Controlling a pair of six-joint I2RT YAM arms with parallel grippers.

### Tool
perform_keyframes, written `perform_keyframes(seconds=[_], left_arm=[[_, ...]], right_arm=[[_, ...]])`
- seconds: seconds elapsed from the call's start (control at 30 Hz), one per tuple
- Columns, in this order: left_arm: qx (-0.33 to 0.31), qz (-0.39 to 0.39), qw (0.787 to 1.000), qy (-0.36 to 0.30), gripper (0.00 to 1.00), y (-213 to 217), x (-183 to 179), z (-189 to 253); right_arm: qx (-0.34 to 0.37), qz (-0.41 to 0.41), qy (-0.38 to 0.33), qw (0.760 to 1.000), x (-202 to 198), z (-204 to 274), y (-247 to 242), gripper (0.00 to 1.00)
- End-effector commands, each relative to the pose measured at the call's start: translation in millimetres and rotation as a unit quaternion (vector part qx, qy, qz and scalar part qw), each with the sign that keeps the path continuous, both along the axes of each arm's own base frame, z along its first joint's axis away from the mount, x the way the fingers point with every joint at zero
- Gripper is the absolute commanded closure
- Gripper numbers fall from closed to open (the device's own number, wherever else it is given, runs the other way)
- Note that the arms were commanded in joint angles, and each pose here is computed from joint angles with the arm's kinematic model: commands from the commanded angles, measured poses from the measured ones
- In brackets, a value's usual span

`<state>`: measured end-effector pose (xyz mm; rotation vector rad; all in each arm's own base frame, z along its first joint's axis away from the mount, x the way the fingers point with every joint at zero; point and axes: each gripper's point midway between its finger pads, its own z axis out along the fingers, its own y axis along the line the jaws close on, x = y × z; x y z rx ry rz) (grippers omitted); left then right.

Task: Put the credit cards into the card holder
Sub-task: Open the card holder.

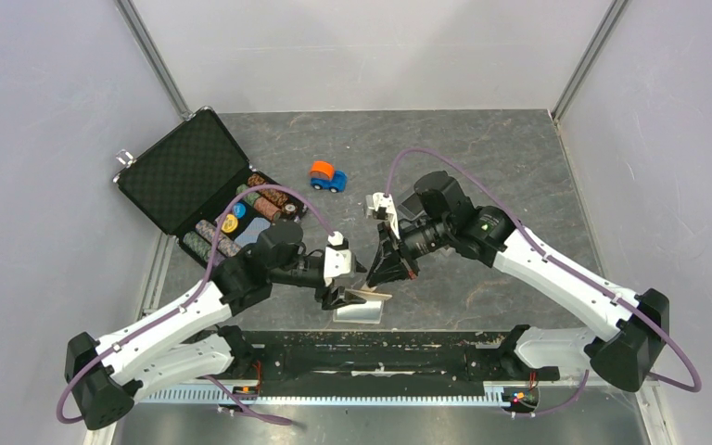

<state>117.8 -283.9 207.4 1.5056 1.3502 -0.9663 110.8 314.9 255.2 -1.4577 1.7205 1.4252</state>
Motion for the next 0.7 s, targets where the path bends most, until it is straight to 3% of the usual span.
perform_keyframes(seconds=[0.0,0.27,0.4,0.47,0.57,0.67], left_arm=[[0.002,-0.002,1.0,0.026,0.31,3,-8,-1],[-0.007,0.008,0.999,0.046,0.43,0,-8,0],[-0.016,0.016,0.998,0.065,0.64,-1,-8,7],[-0.025,0.031,0.996,0.079,0.79,-2,-7,12],[-0.04,0.063,0.99,0.116,0.97,-3,-4,21],[-0.051,0.106,0.979,0.165,0.98,-2,-1,30]], right_arm=[[0.037,-0.01,-0.033,0.999,10,28,3,1.0],[0.058,-0.02,-0.029,0.998,12,35,5,1.0],[0.056,-0.047,-0.016,0.997,17,29,7,0.97],[0.055,-0.077,-0.013,0.995,25,26,8,0.81],[0.051,-0.13,-0.002,0.99,36,20,8,0.38],[0.038,-0.189,0.0,0.981,48,11,1,0.05]])
